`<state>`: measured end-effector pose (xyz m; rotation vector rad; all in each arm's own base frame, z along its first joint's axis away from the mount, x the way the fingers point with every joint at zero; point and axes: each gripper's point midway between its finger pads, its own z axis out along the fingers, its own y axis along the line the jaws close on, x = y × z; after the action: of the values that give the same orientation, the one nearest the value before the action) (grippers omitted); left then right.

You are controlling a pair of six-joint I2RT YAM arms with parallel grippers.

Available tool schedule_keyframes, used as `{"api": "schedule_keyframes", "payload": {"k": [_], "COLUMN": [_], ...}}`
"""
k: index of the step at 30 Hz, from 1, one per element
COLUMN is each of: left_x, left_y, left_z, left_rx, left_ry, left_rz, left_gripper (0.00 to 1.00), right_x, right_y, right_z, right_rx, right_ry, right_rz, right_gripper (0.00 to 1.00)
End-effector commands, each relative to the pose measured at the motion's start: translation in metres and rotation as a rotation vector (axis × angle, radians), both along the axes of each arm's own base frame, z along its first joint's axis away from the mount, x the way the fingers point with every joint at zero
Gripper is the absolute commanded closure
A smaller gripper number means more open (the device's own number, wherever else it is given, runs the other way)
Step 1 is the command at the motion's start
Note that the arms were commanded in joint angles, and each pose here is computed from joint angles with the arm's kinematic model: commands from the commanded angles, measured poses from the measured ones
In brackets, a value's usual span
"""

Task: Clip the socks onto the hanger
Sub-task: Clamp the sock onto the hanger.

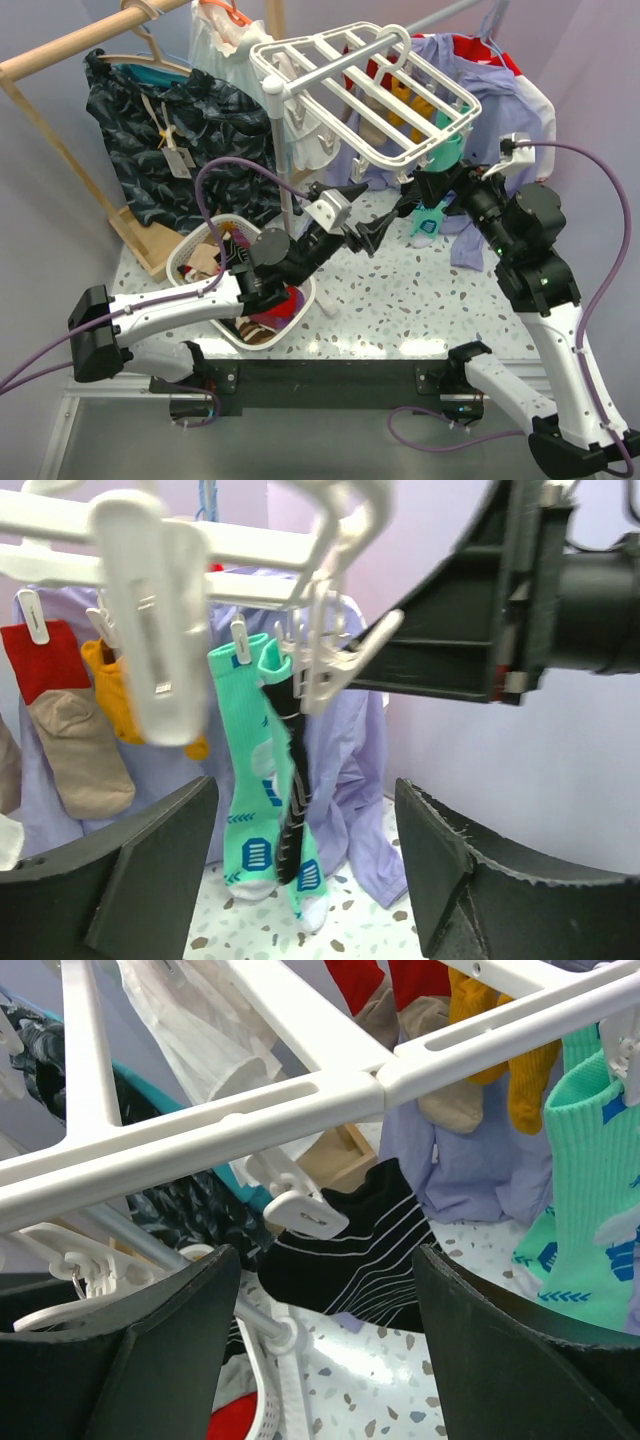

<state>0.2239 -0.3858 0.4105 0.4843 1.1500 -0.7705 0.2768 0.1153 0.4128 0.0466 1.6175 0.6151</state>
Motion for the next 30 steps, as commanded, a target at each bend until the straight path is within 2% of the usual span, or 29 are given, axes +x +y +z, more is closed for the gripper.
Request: {"api": "schedule_keyframes", "payload": {"k": [1,13,20,30], "left_x": [0.002,0.015,0.02,0.029], "left_y": [0.004,-0.016,-0.019,-0.02], "left_z": [0.013,0.026,0.018,0.016], "left_rx": [-0.079,-0.087,-0.081,-0.051], "left_ry": [-0.007,-0.055,-0.032,-0.016], "left_rz": [-0.109,-0.14,-0.123,-0.078], "left_gripper": [0.27,0.34,0.34,0.34], "right_x": [-0.011,-0.048,-0.065,-0.062], "right_y": [-0.001,0.007,0.018,0.034], "right_z": [0.013,0.022,0.048,0.071], "right_rx": [-0.035,-0.143,-0.101,-0.01], "right_ry": [-0.051,-0.146,-0.234,-0.262], "right_rz": [0.023,0.154,0.233,0.309], "right_gripper": [0.27,0.27,0.27,0.31]}}
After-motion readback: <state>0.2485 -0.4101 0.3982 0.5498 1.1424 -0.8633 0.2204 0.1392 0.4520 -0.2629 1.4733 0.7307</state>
